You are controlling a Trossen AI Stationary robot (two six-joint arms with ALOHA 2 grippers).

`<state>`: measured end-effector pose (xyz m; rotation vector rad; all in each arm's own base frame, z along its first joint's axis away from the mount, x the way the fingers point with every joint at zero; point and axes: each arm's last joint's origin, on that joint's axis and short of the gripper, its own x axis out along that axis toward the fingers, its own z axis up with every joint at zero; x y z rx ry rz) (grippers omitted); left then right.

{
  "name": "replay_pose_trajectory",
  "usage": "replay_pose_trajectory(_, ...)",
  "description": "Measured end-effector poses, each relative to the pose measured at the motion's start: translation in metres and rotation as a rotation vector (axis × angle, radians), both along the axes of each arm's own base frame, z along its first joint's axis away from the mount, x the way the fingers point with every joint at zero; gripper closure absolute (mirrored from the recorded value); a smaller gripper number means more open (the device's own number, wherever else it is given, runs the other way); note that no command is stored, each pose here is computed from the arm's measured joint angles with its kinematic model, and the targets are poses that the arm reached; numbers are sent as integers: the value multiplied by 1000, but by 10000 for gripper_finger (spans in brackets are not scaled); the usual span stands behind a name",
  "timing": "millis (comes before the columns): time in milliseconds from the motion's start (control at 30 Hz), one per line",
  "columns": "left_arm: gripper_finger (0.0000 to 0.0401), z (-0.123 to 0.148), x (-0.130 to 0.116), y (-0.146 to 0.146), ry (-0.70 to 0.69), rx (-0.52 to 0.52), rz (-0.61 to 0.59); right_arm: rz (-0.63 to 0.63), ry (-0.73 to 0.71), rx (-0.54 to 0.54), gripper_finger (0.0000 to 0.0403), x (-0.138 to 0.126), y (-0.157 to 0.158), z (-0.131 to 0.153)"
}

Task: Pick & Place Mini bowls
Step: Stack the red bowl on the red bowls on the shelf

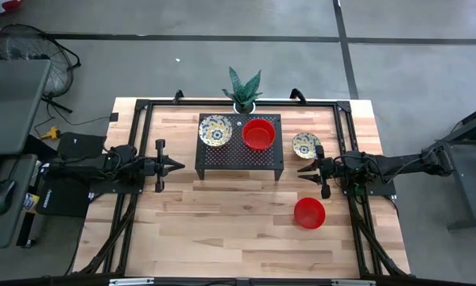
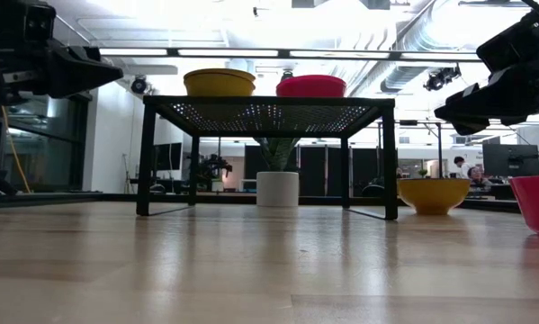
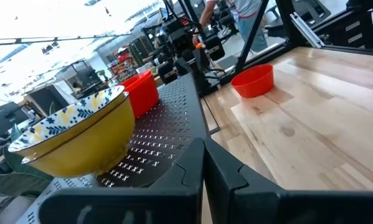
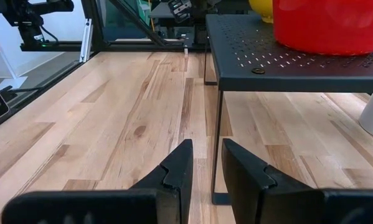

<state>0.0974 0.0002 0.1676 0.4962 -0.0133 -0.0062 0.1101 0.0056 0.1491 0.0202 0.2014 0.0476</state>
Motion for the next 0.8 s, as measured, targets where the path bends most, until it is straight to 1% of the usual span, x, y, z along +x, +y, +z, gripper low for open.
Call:
replay_pose_trajectory(133, 401, 0, 0, 0, 0, 1, 1, 0, 0, 0, 329, 0, 0, 0)
replay_pose_trajectory(233, 401, 0, 0, 0, 4, 24, 7, 0, 0, 0, 329, 0, 0, 0)
replay_pose_trajectory(800, 401, 0, 0, 0, 6, 27, 8, 0, 0, 0, 329, 0, 0, 0)
